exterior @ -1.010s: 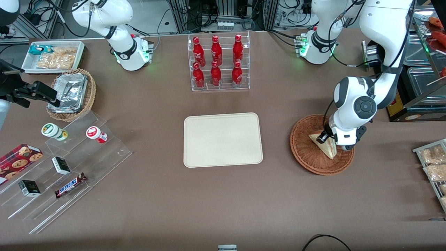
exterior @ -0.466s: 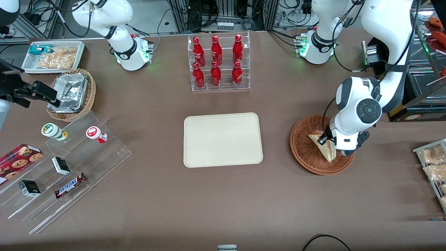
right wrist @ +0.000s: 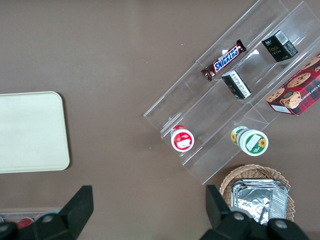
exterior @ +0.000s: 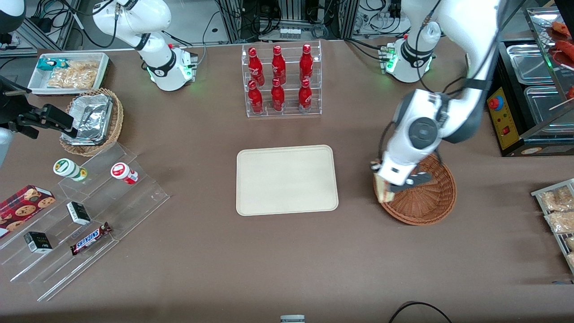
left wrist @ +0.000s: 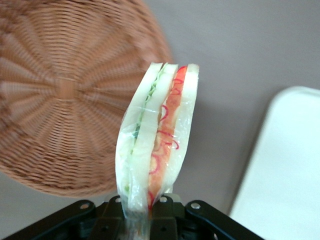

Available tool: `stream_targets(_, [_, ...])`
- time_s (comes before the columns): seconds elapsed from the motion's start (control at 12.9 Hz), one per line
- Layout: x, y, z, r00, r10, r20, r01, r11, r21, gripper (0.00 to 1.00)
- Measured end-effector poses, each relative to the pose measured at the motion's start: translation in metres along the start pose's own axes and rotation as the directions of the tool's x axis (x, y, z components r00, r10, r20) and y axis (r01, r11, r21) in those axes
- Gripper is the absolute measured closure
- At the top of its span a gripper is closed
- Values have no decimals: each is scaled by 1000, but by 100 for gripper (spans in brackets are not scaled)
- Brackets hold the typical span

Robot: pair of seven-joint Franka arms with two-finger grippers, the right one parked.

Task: Place sandwich from basket to tray
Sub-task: 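Lift the sandwich and carry it over the cream tray, then lower the sandwich onto the tray and open the left gripper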

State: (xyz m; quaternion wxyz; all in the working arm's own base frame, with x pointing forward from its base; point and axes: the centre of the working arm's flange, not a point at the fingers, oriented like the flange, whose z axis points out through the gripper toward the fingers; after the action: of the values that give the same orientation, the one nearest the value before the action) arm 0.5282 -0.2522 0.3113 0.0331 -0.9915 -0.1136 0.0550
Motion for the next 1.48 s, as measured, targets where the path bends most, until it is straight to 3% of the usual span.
stream_targets(0.47, [-51, 148, 5, 998, -28, -49, 27, 999, -33, 85])
stream_targets(0.78, [-81, 224, 25, 997, -67, -39, 66, 998, -17, 85])
stream_targets(1.48, [-104, 277, 57, 998, -55, -34, 54, 998, -11, 85])
